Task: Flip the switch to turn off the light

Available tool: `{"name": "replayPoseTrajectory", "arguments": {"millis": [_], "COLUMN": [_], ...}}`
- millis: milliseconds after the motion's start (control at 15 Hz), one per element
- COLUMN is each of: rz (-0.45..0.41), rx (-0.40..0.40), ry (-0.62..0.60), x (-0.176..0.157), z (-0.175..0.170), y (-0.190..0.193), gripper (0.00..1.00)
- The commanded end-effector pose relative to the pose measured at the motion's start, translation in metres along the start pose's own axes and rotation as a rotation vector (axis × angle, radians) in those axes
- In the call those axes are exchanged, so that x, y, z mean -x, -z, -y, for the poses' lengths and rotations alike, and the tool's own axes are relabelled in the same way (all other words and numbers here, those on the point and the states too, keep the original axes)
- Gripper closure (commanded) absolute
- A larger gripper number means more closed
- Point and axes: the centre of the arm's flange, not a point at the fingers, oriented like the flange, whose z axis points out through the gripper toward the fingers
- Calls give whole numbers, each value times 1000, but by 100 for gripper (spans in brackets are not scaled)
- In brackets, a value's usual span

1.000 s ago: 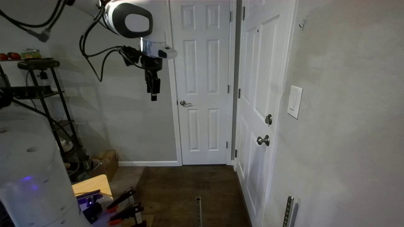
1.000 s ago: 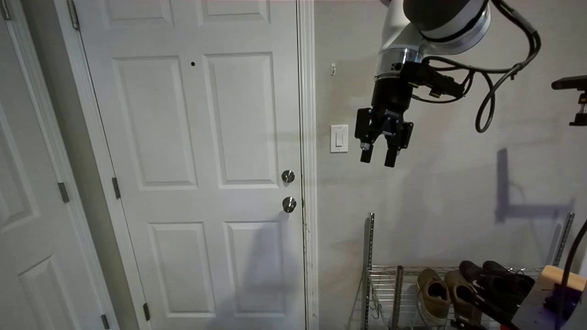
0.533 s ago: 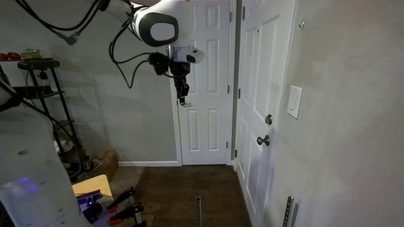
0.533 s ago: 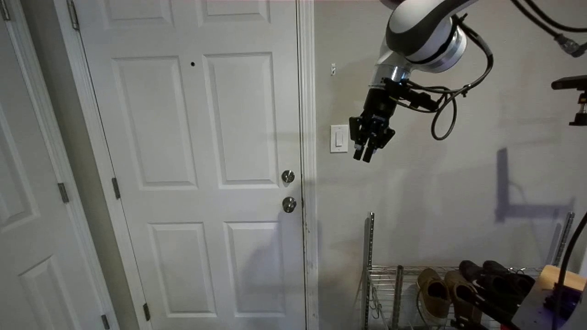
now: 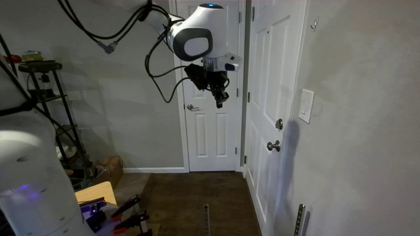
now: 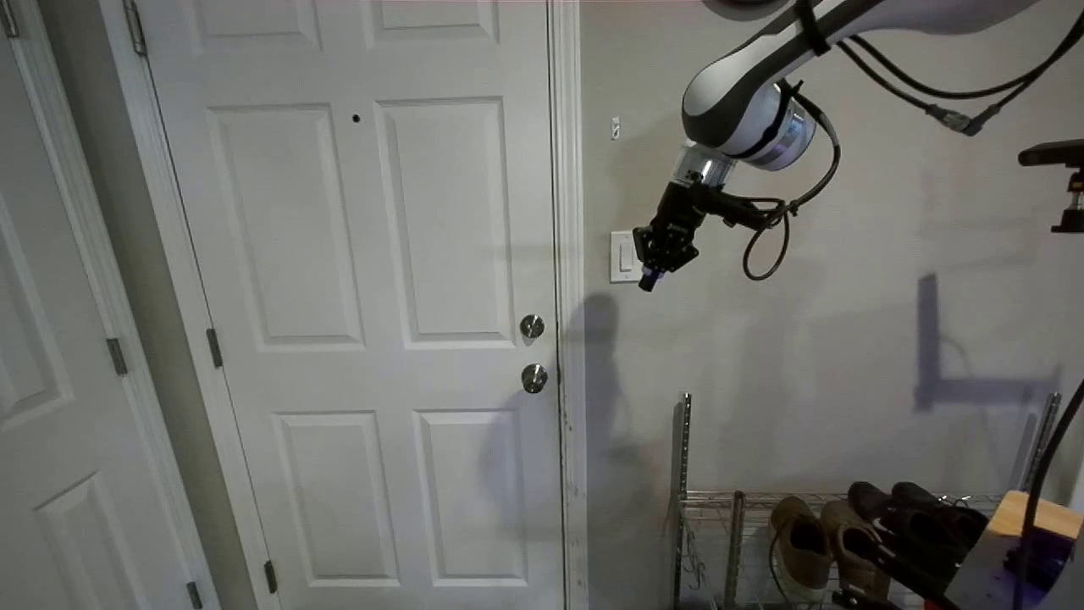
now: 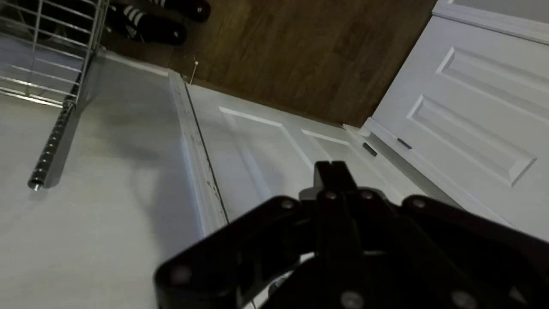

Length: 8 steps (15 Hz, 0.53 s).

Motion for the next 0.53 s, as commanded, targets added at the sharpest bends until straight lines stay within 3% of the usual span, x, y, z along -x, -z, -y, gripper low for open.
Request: {"name": "replayPoseTrajectory", "arguments": {"millis": [0, 467], "rz": [-87, -290], "rx": [14, 114], "ry": [51, 60], "x": [-35, -97], "z": [-8, -21], "y": [-16, -14], "gripper": [96, 97]}}
